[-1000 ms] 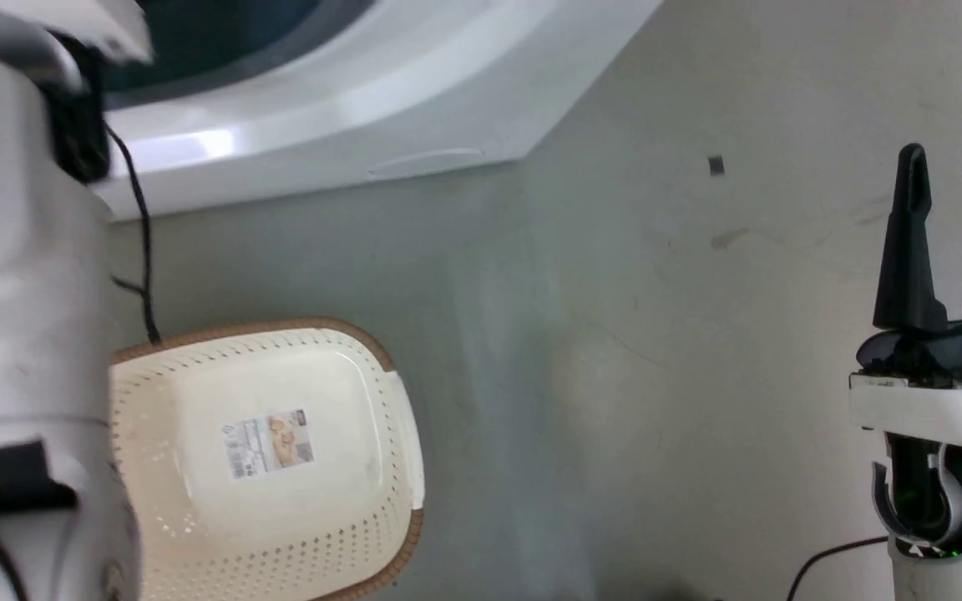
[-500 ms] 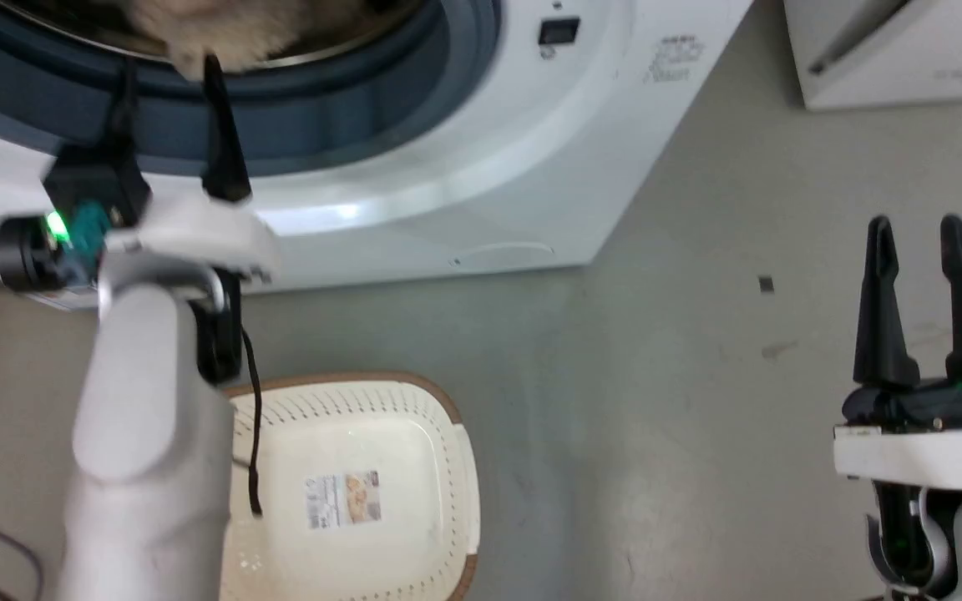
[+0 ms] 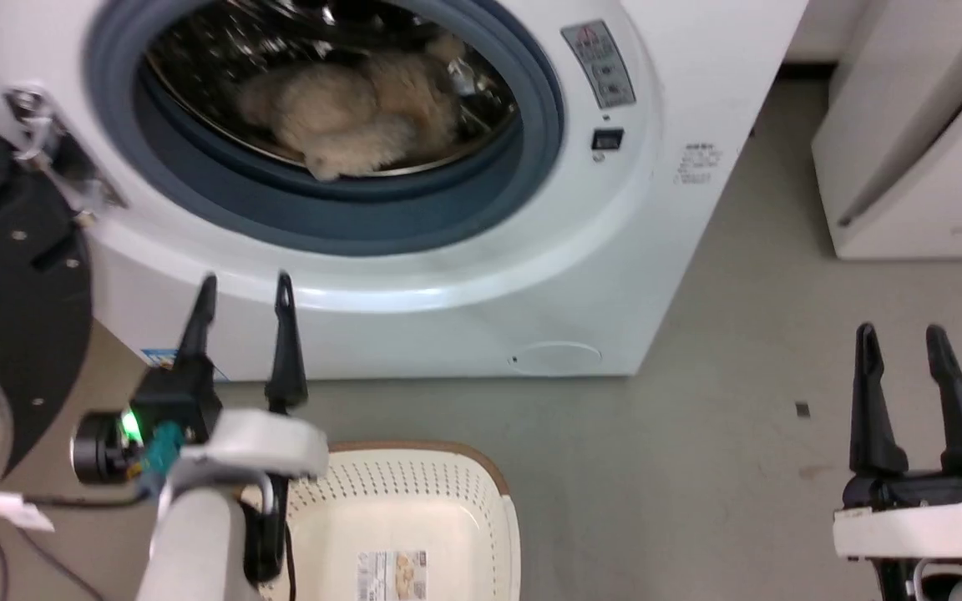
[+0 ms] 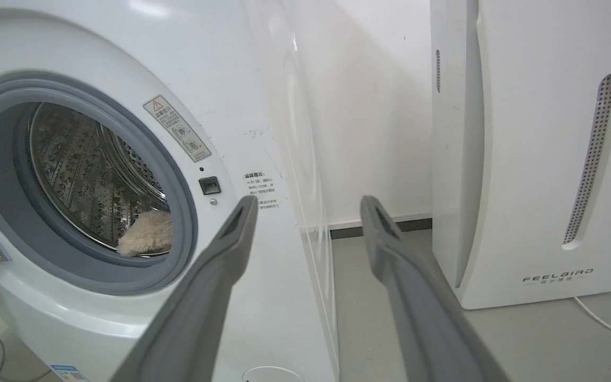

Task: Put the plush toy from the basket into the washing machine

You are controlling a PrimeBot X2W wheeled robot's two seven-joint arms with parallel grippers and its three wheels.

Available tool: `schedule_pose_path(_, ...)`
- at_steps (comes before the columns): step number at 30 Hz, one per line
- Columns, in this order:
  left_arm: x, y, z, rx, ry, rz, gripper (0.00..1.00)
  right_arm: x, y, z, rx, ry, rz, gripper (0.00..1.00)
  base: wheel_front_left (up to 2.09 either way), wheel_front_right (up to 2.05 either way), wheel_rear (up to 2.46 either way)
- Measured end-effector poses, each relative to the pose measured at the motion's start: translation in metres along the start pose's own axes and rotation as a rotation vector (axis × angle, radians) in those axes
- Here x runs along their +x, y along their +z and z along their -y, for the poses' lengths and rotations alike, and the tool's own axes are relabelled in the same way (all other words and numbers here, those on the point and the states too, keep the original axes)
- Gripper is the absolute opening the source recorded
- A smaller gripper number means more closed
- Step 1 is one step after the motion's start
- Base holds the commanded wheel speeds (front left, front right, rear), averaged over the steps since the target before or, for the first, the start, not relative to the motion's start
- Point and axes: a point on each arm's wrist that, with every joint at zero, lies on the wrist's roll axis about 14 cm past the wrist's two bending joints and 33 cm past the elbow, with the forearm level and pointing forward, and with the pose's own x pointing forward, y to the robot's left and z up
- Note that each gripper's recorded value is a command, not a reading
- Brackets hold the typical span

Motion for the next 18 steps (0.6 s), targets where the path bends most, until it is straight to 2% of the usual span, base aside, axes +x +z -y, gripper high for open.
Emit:
schedule_pose_path(9, -0.059, 0.001, -0.012, 0.011, 0.037, -0.027, 1.0, -0.019, 0.01, -0.01, -0.009, 0.029, 0.006, 1.0, 0.0, 0.0, 0.0)
schedule_pose_path(18, -0.084, 0.005, -0.017, 0.006, 0.062, -0.029, 1.0, -0.041, 0.007, -0.01, -0.011, 0.03, -0.02, 1.0, 0.0, 0.0, 0.0)
